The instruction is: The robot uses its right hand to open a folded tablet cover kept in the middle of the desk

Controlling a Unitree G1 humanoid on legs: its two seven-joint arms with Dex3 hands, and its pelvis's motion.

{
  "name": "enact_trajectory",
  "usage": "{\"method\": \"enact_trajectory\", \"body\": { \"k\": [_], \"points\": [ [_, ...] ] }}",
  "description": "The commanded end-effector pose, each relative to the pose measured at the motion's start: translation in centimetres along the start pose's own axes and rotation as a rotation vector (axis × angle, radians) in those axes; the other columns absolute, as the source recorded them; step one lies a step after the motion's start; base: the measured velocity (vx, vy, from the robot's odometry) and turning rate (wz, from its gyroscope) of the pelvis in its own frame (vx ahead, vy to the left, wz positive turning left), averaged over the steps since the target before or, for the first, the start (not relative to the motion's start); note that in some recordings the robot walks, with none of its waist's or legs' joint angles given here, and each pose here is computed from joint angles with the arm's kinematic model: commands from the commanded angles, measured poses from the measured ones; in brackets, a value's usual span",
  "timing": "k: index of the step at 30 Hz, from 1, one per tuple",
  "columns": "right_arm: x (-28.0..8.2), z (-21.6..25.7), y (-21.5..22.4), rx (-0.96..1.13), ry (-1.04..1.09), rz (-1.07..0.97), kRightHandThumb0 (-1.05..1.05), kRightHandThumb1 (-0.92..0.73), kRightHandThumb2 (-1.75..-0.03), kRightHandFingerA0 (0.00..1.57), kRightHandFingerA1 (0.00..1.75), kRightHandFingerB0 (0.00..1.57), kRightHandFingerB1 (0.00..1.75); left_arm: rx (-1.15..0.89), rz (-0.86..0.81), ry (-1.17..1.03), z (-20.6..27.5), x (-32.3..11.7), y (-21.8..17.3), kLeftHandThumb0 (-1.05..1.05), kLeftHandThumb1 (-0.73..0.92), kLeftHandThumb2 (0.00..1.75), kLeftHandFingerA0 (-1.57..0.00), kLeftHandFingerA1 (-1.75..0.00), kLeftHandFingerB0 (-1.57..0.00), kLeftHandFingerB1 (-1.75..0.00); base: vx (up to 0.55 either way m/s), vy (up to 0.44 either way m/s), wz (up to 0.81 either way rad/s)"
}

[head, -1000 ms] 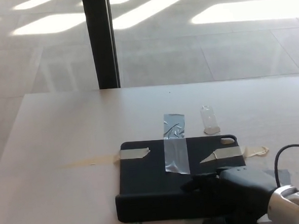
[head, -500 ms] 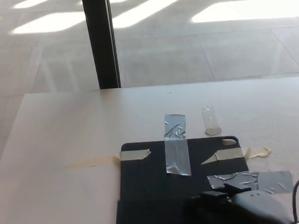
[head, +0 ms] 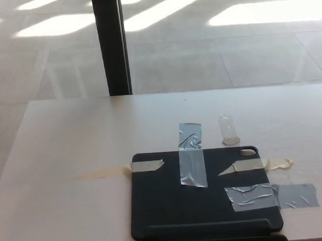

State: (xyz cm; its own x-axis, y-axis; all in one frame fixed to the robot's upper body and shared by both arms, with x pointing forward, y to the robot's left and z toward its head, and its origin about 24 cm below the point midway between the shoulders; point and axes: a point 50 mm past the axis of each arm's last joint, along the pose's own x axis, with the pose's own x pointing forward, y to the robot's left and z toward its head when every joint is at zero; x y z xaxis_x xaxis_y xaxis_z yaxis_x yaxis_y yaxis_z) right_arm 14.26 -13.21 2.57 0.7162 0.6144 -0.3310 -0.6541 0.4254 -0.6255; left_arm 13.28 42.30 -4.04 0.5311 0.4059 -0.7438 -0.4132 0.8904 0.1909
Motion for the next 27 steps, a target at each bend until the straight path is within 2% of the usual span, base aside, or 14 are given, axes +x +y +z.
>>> {"method": "enact_trajectory", "body": {
  "k": [1,2,3,7,9,14,16,18,19,20,21,23,25,27],
  "points": [
    [-0.7,-0.5,0.9,0.101,0.032,0.041,-0.76,-0.92,-0.68,0.37,0.59,0.32,0.36,-0.031,0.013,0.021,-0.1,-0.3,0.7,-0.91,0.51,0.73,-0.44,-1.17,-0.26,-1.04,0.00,0.000,0.00],
    [-0.9,-0.7,1.2,0.126,0.054,0.046,-0.76,-0.91,-0.68,0.39,0.62,0.32,0.36,-0.027,0.011,0.019,-0.2,-0.2,0.6,-0.92,0.51,0.73,-0.44,-1.17,-0.27,-1.04,0.00,0.000,0.00],
    [-1.0,-0.8,1.2,0.141,0.062,0.048,-0.74,-0.91,-0.67,0.39,0.61,0.32,0.36,-0.029,0.013,0.019,-0.3,-0.2,0.6,-0.92,0.51,0.72,-0.44,-1.17,-0.34,-1.10,0.00,0.000,0.00],
    [-0.9,-0.7,1.1,0.193,0.048,0.049,-0.71,-0.89,-0.66,0.42,0.66,0.32,0.36,-0.032,0.017,0.022,-0.3,-0.2,0.6,-0.92,0.51,0.73,-0.44,-1.17,-0.30,-1.07,0.00,0.000,0.00],
    [-0.5,-0.1,-0.1,0.175,0.027,0.037,-0.70,-0.88,-0.66,0.41,0.73,0.32,0.39,-0.010,0.012,0.025,-0.5,-0.3,0.7,-0.92,0.53,0.73,-0.46,-1.18,-0.25,-1.04,0.00,0.000,0.00],
    [0.0,0.7,-4.2,0.142,-0.039,-0.098,-0.69,-0.88,-0.66,0.40,0.69,0.32,0.38,-0.004,0.015,0.033,-0.9,-0.4,0.9,-0.94,0.53,0.72,-0.43,-1.17,-0.28,-1.06,0.00,0.000,0.00],
    [0.1,1.0,-6.0,0.146,-0.058,-0.159,-0.66,-0.86,-0.65,0.39,0.69,0.34,0.40,-0.011,0.017,0.036,-1.0,-0.4,0.9,-0.94,0.55,0.69,-0.46,-1.12,-0.26,-0.96,0.00,0.000,0.00],
    [0.1,1.0,-6.3,0.152,-0.066,-0.167,-0.66,-0.86,-0.65,0.39,0.69,0.34,0.40,-0.010,0.016,0.037,-1.0,-0.4,0.9,-0.94,0.55,0.69,-0.46,-1.12,-0.26,-0.96,0.00,0.000,0.00],
    [-0.3,1.3,-9.9,0.101,-0.049,-0.296,-0.69,-0.85,-0.65,0.42,0.66,0.39,0.39,0.004,0.018,0.040,-1.0,-0.4,0.9,-0.94,0.54,0.70,-0.42,-1.13,-0.25,-1.00,0.00,0.000,0.00],
    [-0.6,1.4,-11.2,0.117,-0.054,-0.338,-0.65,-0.84,-0.65,0.41,0.69,0.38,0.39,-0.002,0.019,0.039,-1.0,-0.4,0.9,-0.92,0.54,0.71,-0.43,-1.05,-0.32,-0.94,0.00,0.000,0.00],
    [-1.4,1.1,-13.7,0.133,-0.079,-0.436,-0.64,-0.84,-0.65,0.45,0.67,0.39,0.39,-0.011,0.019,0.038,-1.0,-0.4,0.9,-0.92,0.53,0.72,-0.42,-1.14,-0.24,-1.01,0.00,0.000,0.00],
    [-1.5,1.1,-14.0,0.137,-0.082,-0.446,-0.64,-0.84,-0.65,0.45,0.67,0.39,0.39,-0.013,0.019,0.038,-1.0,-0.4,0.9,-0.92,0.53,0.72,-0.42,-1.14,-0.24,-1.01,0.00,0.000,0.00],
    [-3.0,0.6,-17.2,0.137,-0.078,-0.579,-0.69,-0.86,-0.66,0.44,0.60,0.39,0.38,-0.004,0.019,0.038,-0.9,-0.4,0.9,-0.91,0.53,0.72,-0.42,-1.14,-0.24,-1.00,0.00,0.000,0.00],
    [-4.2,0.2,-19.0,0.168,-0.080,-0.659,-0.68,-0.85,-0.65,0.41,0.61,0.35,0.41,-0.013,0.020,0.037,-0.9,-0.4,0.9,-0.90,0.53,0.72,-0.42,-1.15,-0.25,-1.01,0.00,0.000,0.00]
  ]
}}
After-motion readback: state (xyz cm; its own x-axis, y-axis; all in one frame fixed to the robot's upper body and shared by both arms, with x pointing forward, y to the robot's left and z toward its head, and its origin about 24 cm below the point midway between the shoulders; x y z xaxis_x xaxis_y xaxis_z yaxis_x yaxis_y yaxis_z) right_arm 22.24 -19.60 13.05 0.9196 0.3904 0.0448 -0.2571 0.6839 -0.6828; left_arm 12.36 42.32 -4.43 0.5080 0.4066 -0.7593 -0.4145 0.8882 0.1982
